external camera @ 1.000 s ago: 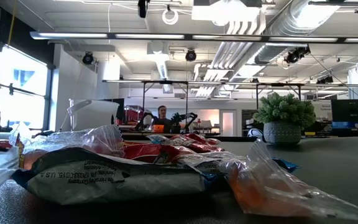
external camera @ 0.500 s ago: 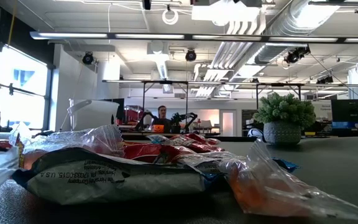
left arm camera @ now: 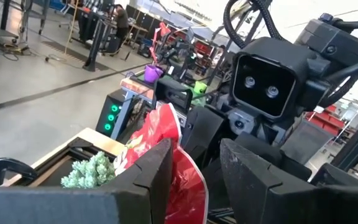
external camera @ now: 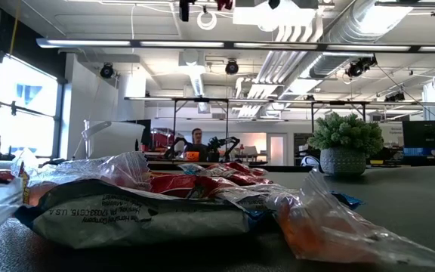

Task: Sort candy
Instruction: Put the red candy into the violet bucket

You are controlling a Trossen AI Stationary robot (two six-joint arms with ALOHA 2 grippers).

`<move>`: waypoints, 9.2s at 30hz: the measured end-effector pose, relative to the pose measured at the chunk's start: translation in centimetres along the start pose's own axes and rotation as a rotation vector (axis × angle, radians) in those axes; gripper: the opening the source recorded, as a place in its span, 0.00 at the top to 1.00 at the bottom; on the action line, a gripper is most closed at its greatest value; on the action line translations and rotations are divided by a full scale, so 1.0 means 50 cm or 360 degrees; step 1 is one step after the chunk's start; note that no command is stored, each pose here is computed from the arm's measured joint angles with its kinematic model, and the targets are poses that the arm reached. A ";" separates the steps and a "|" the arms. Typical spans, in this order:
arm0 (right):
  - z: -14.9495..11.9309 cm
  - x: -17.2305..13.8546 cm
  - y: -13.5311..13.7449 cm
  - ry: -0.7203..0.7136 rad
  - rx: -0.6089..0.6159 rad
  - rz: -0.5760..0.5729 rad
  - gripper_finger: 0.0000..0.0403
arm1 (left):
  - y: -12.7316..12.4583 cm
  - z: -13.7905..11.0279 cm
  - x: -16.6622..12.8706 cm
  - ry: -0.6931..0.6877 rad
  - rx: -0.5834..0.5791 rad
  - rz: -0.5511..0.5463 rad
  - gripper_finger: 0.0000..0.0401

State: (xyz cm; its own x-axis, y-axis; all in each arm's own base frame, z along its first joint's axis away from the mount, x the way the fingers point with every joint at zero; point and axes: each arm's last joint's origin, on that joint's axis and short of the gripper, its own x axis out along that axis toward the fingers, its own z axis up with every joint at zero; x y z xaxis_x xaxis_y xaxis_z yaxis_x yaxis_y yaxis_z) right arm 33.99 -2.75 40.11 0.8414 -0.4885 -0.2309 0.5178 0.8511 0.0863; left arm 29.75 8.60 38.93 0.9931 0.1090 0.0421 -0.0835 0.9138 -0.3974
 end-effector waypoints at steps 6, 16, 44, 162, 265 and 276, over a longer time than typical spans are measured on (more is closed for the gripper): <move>0.005 -0.005 -0.001 0.0018 -0.0104 -0.0021 0.99 | 0.002 0.003 -0.004 0.0003 0.0058 -0.0001 0.69; 0.028 -0.023 0.004 0.0028 -0.0208 -0.0051 1.00 | 0.023 0.014 -0.011 -0.0020 0.0085 0.0055 0.69; 0.030 -0.027 -0.003 0.0042 -0.0340 -0.0195 1.00 | 0.031 0.013 -0.011 0.0022 0.0171 0.0004 0.61; -0.121 -0.231 -0.002 0.1216 -0.0106 -0.0529 0.52 | -0.304 -0.249 -0.287 0.1857 -0.1041 0.0792 0.96; -0.458 0.171 0.134 0.1777 0.1026 -0.0682 0.52 | 0.045 -0.122 -0.143 0.1399 0.0366 0.1028 0.74; -0.462 0.187 0.120 0.1638 0.0920 -0.0728 0.52 | 0.042 -0.124 -0.142 0.1408 0.0205 0.0927 0.74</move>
State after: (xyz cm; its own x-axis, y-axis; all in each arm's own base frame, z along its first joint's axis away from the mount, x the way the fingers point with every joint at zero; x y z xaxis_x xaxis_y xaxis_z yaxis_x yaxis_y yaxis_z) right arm 41.43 2.24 16.08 0.1940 -0.1191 -0.9738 0.9390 0.3097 0.1492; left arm 23.04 7.30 32.11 0.4991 0.2670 -0.8244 -0.5210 0.8527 -0.0393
